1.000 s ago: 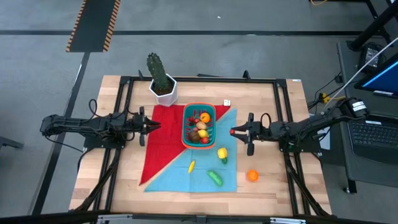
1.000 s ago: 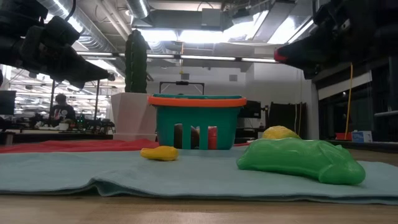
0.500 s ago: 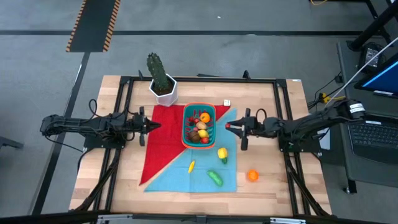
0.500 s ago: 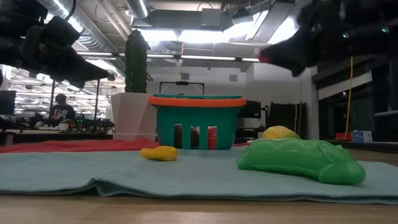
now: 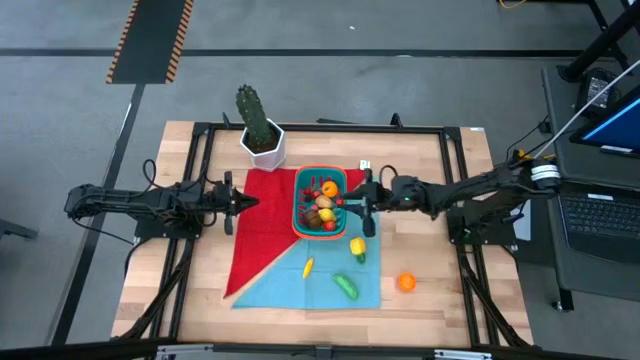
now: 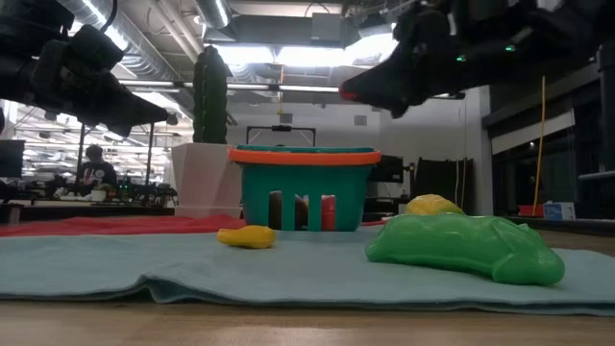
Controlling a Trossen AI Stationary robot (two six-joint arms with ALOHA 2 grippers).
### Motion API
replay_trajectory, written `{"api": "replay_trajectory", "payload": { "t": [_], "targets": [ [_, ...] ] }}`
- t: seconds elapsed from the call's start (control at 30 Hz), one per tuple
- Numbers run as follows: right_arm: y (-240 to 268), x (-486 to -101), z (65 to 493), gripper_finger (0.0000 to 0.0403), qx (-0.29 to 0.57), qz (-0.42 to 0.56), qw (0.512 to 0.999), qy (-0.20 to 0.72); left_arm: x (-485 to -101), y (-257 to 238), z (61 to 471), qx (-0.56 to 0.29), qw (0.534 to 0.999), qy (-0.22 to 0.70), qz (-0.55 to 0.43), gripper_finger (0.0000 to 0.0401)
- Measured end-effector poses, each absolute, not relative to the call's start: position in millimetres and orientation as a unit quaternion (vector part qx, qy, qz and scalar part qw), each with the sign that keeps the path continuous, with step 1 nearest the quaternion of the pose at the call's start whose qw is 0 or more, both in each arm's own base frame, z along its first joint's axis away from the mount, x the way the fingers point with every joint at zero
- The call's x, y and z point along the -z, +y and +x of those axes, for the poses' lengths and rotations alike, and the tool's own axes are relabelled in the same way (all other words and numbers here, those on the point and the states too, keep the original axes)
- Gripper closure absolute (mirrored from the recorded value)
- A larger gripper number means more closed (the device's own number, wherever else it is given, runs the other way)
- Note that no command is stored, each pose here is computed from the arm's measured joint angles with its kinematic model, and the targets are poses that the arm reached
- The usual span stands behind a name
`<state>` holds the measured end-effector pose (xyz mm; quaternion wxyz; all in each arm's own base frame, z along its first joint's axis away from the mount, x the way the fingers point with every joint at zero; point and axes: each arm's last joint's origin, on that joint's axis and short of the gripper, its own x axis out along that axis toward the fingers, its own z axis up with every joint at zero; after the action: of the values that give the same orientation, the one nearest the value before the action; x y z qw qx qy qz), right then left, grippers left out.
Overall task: Pick and placing Produce into tupperware
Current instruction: Put the cherry into the basket
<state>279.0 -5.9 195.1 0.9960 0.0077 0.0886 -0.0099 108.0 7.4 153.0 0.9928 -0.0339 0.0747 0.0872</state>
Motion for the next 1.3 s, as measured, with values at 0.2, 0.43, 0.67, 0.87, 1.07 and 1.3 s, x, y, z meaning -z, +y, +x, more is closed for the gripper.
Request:
{"api": "replay_trajectory", "payload": {
  "t": [0.2, 0.43, 0.67, 0.87, 1.07, 1.3],
  "targets": [
    [-9, -197, 305, 0.0303, -0.033, -0.010, 0.995, 0.089, -153, 7, 108, -0.087, 0.993, 0.073, -0.034, 0.0360],
    [-15, -205, 322, 0.0303, -0.062, -0.006, 0.993, 0.105, -153, 7, 108, -0.087, 0.993, 0.073, -0.034, 0.0345],
    [-16, -219, 334, 0.0303, -0.069, -0.033, 0.984, 0.158, -154, 7, 108, -0.086, 0.993, 0.072, -0.035, 0.0333],
    [-16, -227, 338, 0.0303, -0.079, -0.041, 0.964, 0.252, -153, 7, 108, -0.087, 0.992, 0.073, -0.047, 0.0324],
    [-16, -243, 341, 0.0303, -0.086, -0.049, 0.948, 0.303, -153, 7, 108, -0.087, 0.992, 0.073, -0.048, 0.0319],
    [-17, -262, 344, 0.0303, -0.091, -0.063, 0.943, 0.312, -153, 7, 108, -0.087, 0.992, 0.073, -0.049, 0.0331]
  ]
}}
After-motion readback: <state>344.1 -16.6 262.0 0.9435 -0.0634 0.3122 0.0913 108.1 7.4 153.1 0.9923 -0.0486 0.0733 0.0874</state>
